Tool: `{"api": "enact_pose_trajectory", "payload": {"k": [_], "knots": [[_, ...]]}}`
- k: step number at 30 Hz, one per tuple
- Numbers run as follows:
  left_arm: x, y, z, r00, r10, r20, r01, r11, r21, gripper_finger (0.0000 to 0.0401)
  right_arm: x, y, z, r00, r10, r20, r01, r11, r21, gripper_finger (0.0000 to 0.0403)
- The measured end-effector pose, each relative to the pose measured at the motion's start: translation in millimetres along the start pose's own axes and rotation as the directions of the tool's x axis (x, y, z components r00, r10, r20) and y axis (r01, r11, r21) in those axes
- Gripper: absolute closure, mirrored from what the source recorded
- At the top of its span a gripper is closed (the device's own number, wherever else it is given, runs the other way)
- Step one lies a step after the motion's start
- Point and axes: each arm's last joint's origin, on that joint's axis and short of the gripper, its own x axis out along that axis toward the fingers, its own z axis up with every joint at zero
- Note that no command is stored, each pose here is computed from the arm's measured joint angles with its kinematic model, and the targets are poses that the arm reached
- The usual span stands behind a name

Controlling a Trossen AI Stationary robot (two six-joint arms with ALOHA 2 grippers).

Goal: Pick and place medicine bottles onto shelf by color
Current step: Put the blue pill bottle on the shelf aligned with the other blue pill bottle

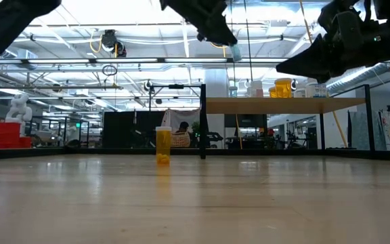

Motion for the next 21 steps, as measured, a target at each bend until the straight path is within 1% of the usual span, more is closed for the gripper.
{"api": "enact_pose_trajectory", "payload": {"k": [3, 5, 10, 16, 21], "knots": [[4, 3, -4, 1.000, -0.004, -0.021, 0.004, 1.000, -0.010, 0.0276, 0, 0, -1, 1.000, 0.004, -0.006, -0.003, 1.000, 0.012, 0.0399], [6, 6, -8, 0.999, -0.020, -0.032, 0.019, 0.999, -0.026, 0.0276, 0, 1, -1, 1.000, 0.023, -0.008, -0.023, 1.000, 0.017, 0.0399], [10, 12, -19, 0.998, -0.031, -0.057, 0.027, 0.997, -0.071, 0.0276, 0, 1, -1, 1.000, 0.027, -0.007, -0.026, 0.999, 0.023, 0.0399], [23, 9, -38, 0.994, -0.046, -0.096, 0.038, 0.996, -0.086, 0.0276, 0, 1, 0, 1.000, 0.027, -0.006, -0.026, 0.999, 0.024, 0.0399], [32, 8, -42, 0.997, -0.038, -0.066, 0.031, 0.995, -0.100, 0.0276, 0, 1, 0, 1.000, 0.026, -0.006, -0.026, 0.999, 0.025, 0.0399]]}}
